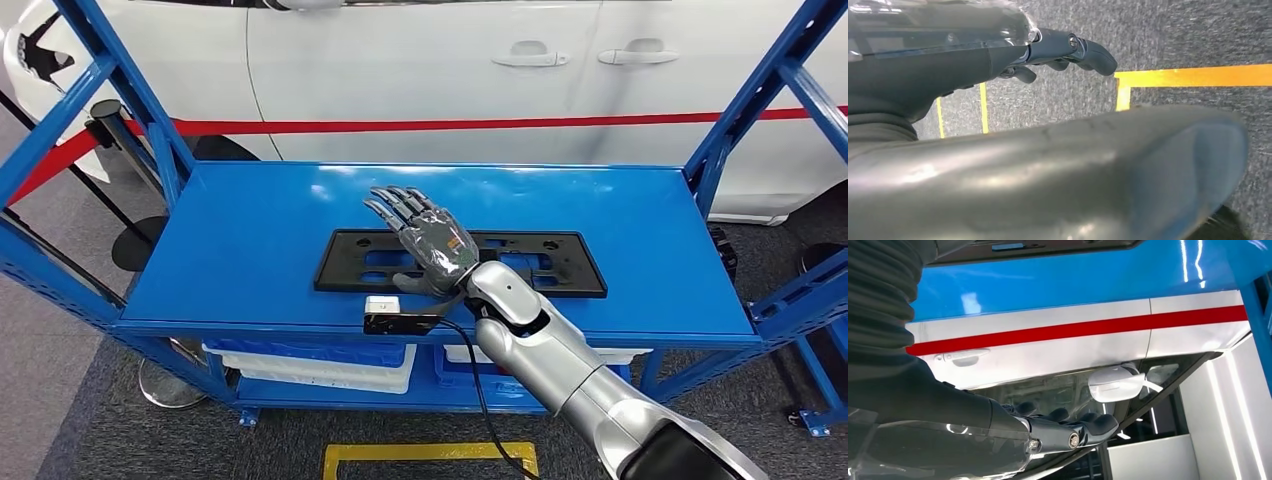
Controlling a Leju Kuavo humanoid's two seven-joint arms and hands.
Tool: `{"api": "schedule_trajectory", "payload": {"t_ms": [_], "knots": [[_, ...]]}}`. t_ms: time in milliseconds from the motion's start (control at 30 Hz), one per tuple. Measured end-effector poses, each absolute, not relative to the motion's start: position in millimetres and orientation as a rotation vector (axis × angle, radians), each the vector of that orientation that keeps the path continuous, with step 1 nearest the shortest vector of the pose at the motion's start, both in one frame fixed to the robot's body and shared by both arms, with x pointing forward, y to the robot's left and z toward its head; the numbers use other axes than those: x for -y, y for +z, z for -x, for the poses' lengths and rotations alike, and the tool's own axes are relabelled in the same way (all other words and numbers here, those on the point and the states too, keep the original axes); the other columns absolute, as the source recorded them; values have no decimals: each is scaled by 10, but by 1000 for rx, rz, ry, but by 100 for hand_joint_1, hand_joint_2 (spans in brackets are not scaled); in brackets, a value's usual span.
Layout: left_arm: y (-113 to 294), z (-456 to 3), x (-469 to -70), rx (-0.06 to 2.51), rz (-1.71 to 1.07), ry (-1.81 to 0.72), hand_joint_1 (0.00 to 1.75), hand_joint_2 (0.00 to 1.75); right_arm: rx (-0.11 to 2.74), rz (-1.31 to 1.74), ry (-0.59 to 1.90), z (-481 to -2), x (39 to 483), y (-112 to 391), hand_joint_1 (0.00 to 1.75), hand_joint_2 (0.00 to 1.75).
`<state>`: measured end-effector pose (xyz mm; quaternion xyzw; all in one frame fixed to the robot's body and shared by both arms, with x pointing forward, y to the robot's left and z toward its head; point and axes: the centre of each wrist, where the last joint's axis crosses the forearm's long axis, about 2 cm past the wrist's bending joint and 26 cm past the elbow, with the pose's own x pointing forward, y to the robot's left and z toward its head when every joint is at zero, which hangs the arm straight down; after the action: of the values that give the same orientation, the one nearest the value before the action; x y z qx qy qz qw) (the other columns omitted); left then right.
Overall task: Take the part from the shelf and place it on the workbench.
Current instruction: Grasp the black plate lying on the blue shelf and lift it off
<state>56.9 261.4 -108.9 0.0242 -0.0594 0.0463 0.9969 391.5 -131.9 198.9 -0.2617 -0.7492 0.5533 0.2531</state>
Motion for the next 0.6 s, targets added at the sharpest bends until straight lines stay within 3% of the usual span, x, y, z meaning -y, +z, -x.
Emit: {"api": "schedule_trajectory", "payload": {"t_ms": [600], "knots": [[-1088, -573, -2613, 117, -57, 85, 0, 0, 1993, 699, 1537, -3928, 1336, 1969, 0, 175]]}}
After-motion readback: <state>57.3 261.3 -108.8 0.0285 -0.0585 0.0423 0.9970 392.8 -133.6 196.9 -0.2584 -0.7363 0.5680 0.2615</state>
